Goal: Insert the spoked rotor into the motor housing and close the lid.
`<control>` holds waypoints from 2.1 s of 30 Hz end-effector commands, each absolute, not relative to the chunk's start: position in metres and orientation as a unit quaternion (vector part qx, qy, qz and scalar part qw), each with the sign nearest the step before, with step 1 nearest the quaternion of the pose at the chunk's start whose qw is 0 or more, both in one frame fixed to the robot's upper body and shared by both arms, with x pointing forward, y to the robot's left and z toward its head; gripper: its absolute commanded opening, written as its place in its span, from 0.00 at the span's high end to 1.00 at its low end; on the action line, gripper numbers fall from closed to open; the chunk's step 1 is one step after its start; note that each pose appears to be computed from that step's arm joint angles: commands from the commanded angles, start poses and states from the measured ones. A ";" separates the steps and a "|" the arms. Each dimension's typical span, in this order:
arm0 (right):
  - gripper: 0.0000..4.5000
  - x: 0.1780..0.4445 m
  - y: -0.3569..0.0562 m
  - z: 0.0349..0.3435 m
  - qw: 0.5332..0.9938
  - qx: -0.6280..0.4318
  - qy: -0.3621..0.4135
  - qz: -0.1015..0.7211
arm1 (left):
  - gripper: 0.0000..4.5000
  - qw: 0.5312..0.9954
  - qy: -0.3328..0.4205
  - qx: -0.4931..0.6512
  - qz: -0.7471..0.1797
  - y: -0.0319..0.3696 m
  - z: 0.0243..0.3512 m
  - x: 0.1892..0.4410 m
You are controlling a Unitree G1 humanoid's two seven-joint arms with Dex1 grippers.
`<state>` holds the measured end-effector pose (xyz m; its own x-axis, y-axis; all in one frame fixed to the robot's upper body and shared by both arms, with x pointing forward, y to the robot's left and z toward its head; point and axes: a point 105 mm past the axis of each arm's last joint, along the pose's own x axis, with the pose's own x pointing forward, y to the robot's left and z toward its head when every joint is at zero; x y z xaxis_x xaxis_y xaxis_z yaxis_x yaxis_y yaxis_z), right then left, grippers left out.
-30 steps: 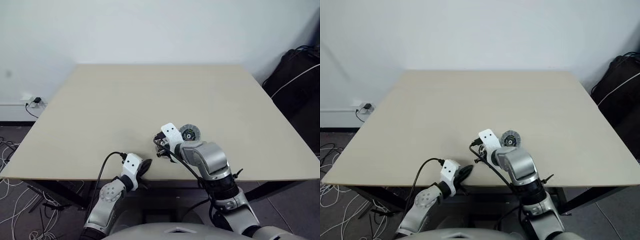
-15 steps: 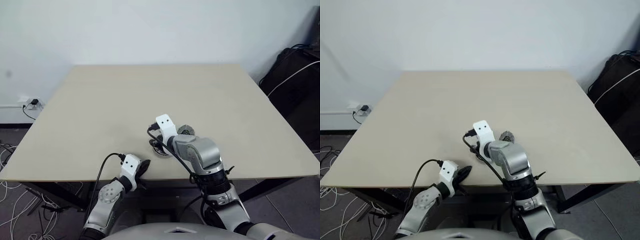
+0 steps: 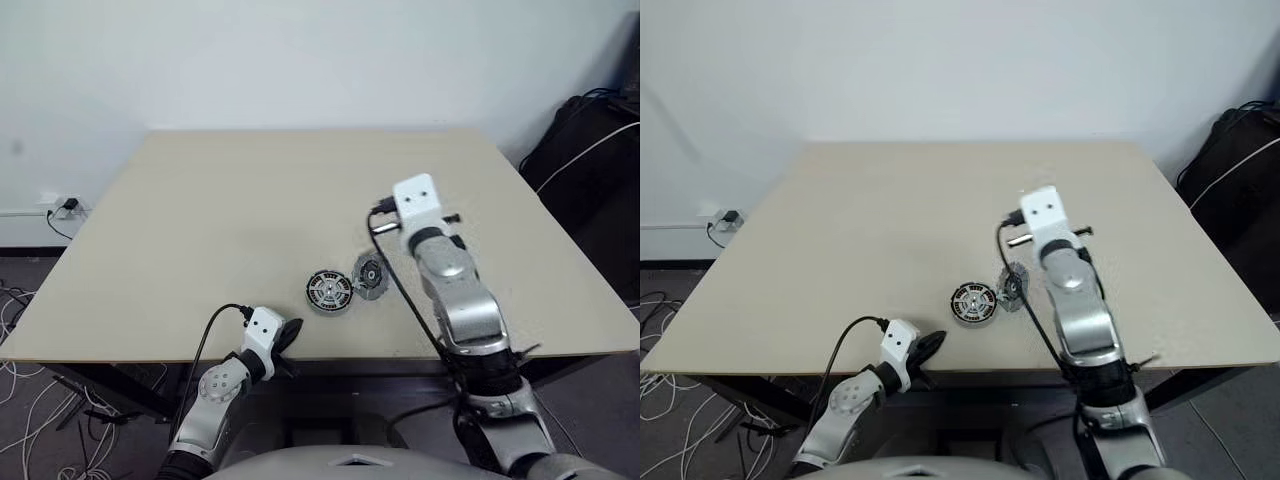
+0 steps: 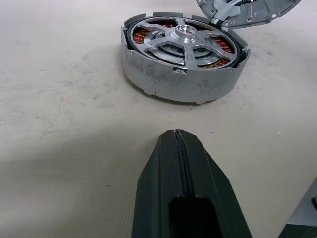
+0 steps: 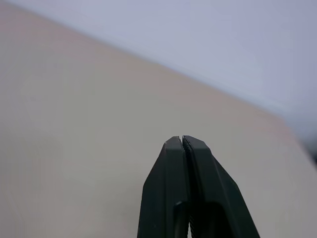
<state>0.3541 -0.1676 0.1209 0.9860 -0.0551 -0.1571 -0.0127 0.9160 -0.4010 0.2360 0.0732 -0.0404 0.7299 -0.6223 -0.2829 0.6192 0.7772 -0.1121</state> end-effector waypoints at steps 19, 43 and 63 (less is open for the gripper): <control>0.99 0.289 -0.155 0.049 0.940 -0.176 0.258 0.135 | 1.00 0.928 0.125 0.009 -0.352 0.067 -0.013 0.240; 0.99 0.296 -0.080 0.059 0.935 -0.080 0.230 0.258 | 1.00 0.932 0.107 0.019 -0.347 0.063 0.005 0.244; 0.99 0.289 -0.059 0.009 0.901 -0.058 0.307 0.302 | 1.00 0.935 0.115 0.018 -0.336 0.071 -0.004 0.242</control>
